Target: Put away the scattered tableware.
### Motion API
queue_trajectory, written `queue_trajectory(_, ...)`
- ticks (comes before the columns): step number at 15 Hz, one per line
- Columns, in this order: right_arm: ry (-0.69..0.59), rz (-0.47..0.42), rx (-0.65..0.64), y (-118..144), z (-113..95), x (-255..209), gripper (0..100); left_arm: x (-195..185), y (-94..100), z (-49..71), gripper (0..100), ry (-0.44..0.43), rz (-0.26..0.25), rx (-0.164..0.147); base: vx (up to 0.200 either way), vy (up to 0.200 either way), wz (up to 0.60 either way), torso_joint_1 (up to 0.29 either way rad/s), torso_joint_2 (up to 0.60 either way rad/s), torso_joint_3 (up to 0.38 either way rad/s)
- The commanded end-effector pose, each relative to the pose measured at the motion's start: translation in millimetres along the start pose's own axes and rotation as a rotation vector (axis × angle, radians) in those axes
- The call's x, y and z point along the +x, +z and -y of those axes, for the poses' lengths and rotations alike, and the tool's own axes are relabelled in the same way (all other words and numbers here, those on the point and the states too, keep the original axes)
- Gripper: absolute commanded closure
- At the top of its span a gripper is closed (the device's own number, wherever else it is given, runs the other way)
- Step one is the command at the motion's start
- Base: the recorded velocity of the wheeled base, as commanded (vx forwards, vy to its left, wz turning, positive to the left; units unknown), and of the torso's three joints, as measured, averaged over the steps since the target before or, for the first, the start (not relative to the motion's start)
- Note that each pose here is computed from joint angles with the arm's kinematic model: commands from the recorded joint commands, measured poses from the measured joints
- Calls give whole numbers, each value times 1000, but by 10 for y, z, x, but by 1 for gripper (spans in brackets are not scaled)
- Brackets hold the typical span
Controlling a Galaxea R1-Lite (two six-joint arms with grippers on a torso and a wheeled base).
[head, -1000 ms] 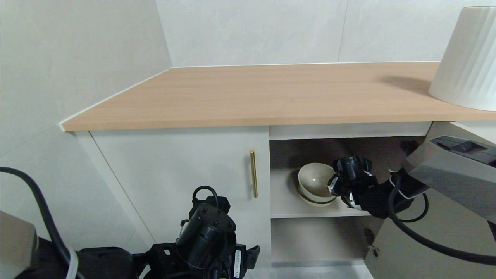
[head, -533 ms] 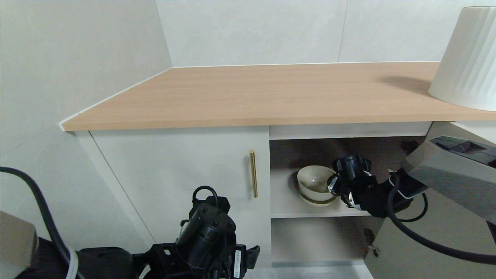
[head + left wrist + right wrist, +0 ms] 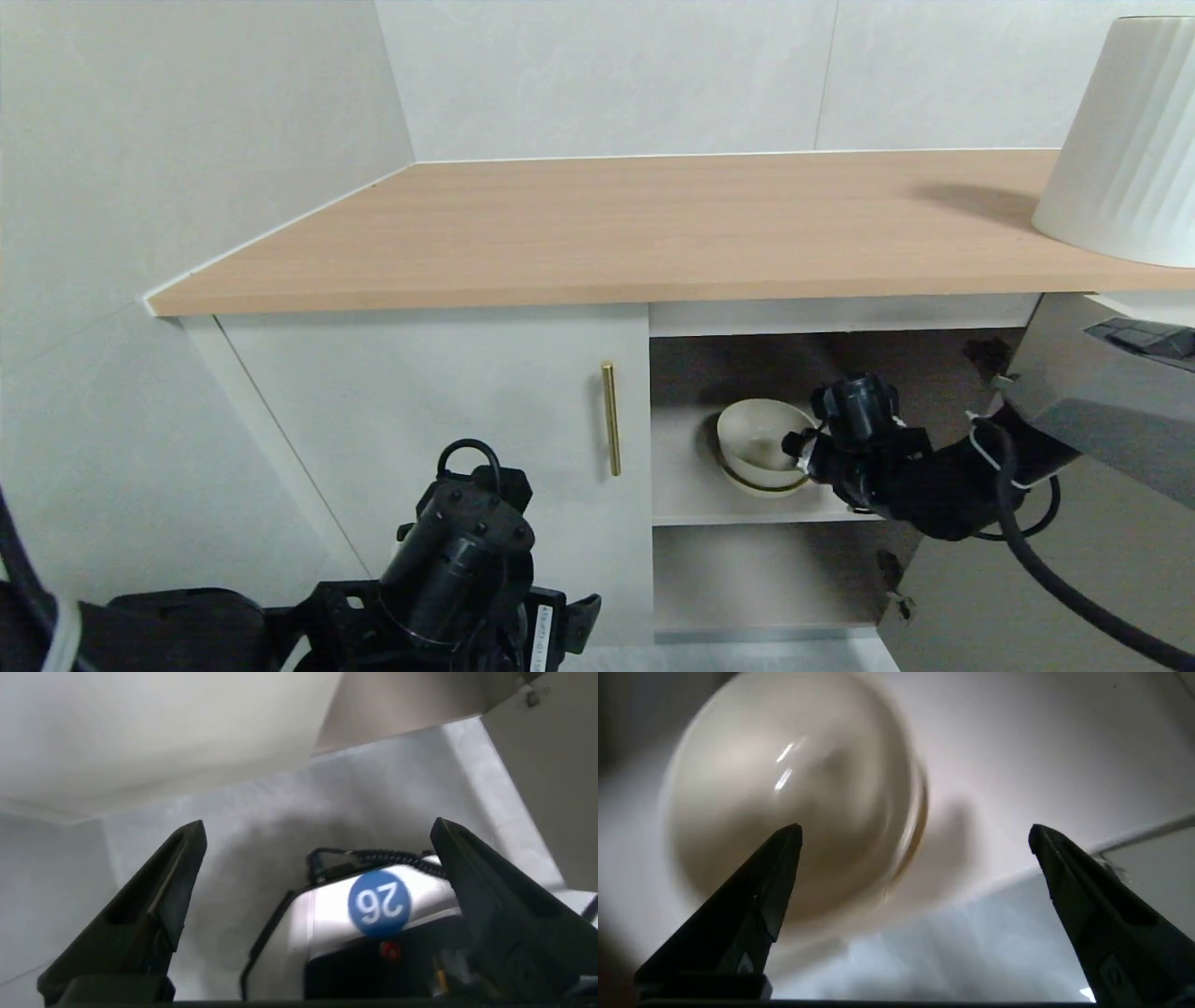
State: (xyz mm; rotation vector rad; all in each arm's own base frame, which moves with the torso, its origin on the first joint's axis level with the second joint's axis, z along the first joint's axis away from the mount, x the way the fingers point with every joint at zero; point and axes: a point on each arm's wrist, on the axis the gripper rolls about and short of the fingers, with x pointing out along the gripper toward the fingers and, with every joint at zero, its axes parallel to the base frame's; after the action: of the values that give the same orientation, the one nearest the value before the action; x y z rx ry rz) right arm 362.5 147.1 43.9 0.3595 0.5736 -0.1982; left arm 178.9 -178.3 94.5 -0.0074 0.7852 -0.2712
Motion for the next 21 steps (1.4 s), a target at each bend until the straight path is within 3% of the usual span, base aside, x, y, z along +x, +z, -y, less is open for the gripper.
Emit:
queue_trajectory(1, 149, -43, -138, 54, 19, -619, 0, -302, 153, -178, 0, 7, 69, -11, 0, 0, 0, 0, 0, 0)
queue_trajectory(3, 241, -56, -231, 90, 89, -965, 0, -427, 177, -271, 0, 18, 89, -16, 0, 0, 0, 0, 0, 0)
queue_trajectory(6, 293, -56, -248, 262, 176, -1515, 0, -638, 153, -400, 0, 29, 102, -19, 0, 0, 0, 0, 0, 0)
queue_trajectory(8, 339, -106, -268, 315, 254, -1824, 0, -640, 128, -479, 0, 56, 96, -24, 0, 0, 0, 0, 0, 0)
queue_trajectory(10, 368, -170, -303, 330, 346, -2207, 0, -660, 124, -509, 0, 63, 103, -5, 0, 0, 0, 0, 0, 0)
queue_trajectory(12, 362, -202, -294, 336, 381, -2310, 0, -658, 145, -501, 0, 63, 108, 17, 0, 0, 0, 0, 0, 0)
queue_trajectory(17, 342, -232, -305, 318, 481, -2408, 0, -615, 138, -493, 0, 69, 94, 25, 0, 0, 0, 0, 0, 0)
queue_trajectory(21, 336, -243, -313, 300, 472, -2378, 0, -563, 126, -479, 0, 79, 78, 31, -200, 0, 0, 7, 2, 2)
